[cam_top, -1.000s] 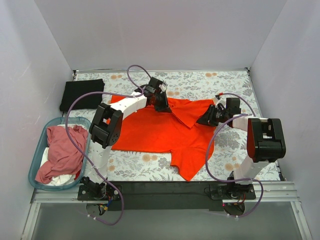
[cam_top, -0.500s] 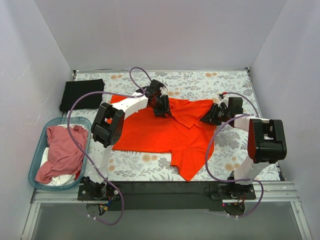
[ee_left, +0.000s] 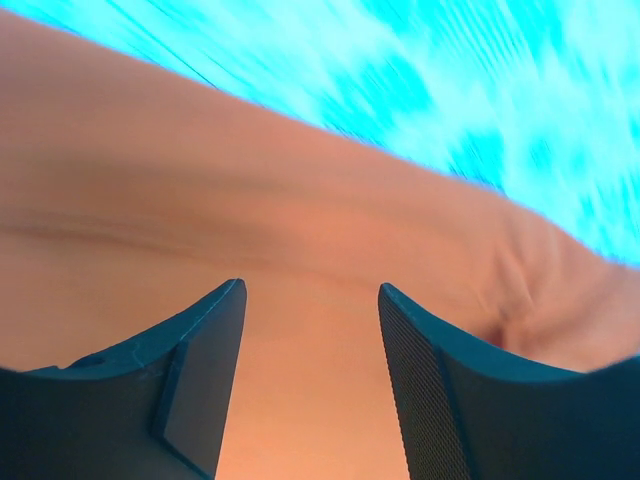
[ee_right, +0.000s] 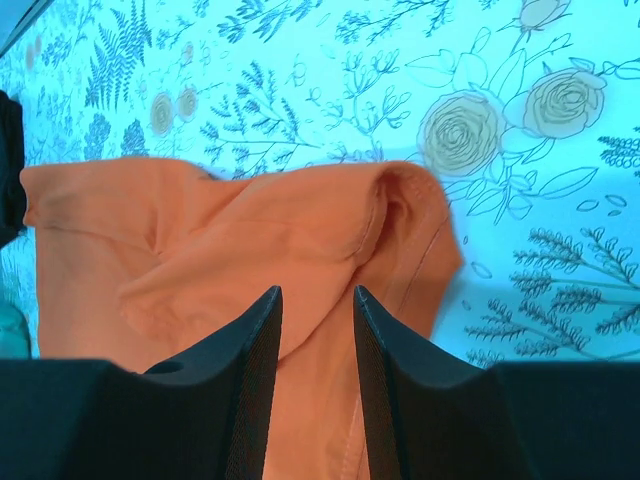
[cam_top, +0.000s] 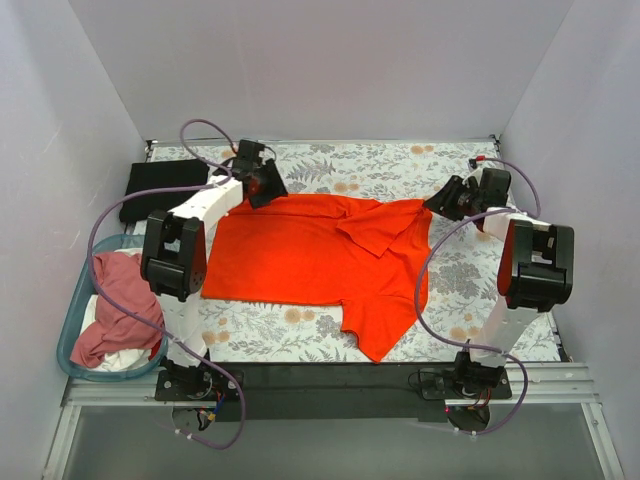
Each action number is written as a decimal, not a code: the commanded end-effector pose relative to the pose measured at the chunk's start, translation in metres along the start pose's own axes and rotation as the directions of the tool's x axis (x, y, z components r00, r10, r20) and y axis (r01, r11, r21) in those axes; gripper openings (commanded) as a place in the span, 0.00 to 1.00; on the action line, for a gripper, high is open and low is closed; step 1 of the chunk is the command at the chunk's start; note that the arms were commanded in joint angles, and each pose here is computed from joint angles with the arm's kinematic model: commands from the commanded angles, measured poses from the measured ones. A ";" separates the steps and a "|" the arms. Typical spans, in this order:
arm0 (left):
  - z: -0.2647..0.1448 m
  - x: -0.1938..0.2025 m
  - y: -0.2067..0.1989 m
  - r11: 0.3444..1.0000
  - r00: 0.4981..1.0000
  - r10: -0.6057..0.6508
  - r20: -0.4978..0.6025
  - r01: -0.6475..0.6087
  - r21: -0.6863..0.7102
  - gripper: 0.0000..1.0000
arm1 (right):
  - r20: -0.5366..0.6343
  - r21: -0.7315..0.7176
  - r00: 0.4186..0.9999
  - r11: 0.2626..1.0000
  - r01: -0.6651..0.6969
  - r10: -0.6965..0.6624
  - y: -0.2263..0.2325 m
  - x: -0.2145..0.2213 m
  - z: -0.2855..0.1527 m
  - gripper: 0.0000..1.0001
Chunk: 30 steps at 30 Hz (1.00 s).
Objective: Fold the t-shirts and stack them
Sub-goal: Fold the tshirt
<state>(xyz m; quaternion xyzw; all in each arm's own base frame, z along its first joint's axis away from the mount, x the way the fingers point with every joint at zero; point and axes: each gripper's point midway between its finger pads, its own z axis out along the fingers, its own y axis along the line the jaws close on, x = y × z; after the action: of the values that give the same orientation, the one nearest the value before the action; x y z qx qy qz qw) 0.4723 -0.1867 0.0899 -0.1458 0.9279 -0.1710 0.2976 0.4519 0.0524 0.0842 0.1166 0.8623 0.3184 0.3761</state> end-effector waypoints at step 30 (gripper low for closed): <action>0.064 -0.030 0.155 0.932 0.999 -0.027 0.041 0.040 -0.361 0.50 | 0.045 -0.064 0.999 0.998 -0.020 0.023 -0.058 -0.058 0.051 0.01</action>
<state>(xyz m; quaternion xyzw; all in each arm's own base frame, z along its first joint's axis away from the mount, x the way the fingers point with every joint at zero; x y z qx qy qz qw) 0.5229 -0.0768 0.0266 -0.2090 0.9225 -0.0493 0.3208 0.5060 0.0275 0.0313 0.1480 0.8559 0.3547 0.3460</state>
